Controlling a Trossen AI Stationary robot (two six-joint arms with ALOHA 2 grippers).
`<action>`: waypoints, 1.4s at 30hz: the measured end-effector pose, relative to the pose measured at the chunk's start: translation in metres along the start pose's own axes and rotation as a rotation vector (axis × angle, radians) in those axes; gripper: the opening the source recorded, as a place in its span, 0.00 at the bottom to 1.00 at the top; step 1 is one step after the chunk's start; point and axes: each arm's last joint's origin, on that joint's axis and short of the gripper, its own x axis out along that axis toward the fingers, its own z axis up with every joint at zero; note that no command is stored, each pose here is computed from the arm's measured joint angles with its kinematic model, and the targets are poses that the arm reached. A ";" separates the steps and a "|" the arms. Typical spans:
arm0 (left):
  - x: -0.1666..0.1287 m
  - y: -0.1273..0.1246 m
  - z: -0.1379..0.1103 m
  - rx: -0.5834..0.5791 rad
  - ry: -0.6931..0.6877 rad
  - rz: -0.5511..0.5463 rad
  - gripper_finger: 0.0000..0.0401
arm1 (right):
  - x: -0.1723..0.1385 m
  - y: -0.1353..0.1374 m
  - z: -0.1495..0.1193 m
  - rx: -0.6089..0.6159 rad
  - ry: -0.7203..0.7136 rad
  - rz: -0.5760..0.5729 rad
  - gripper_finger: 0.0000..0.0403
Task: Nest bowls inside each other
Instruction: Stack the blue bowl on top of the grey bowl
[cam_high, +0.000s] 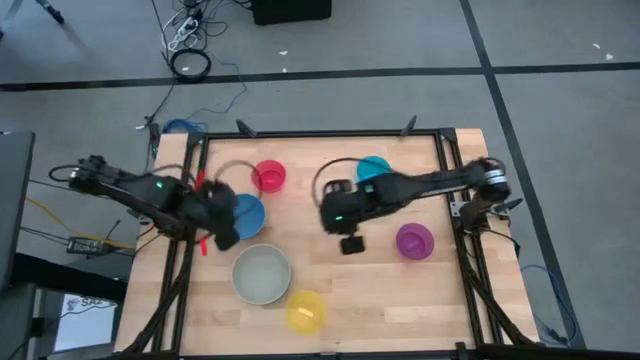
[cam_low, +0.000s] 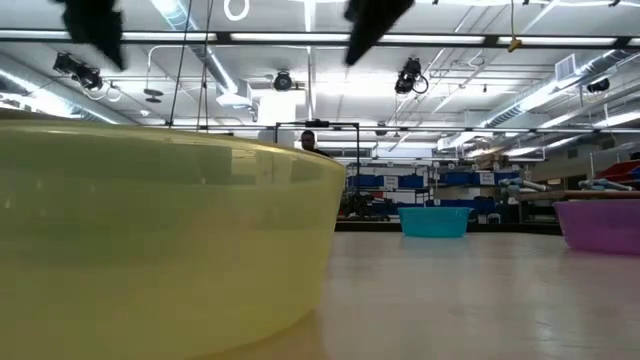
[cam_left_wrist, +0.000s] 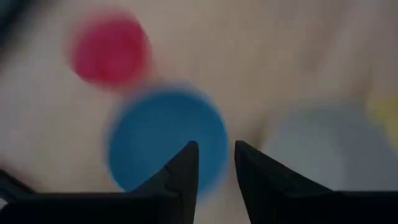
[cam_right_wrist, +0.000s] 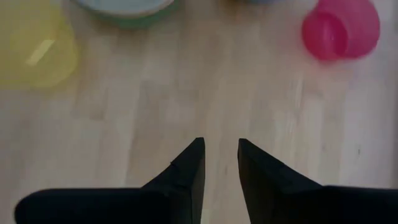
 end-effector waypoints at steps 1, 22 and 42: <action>0.007 -0.002 -0.007 0.038 0.085 -0.037 0.28 | -0.009 0.000 -0.008 0.013 0.000 0.002 0.21; 0.021 -0.003 -0.031 0.652 0.232 -0.019 0.21 | -0.021 0.006 -0.155 0.417 -0.148 0.062 0.20; 0.066 0.001 -0.057 0.671 0.274 0.047 0.40 | -0.021 0.006 -0.149 0.422 -0.207 0.100 0.28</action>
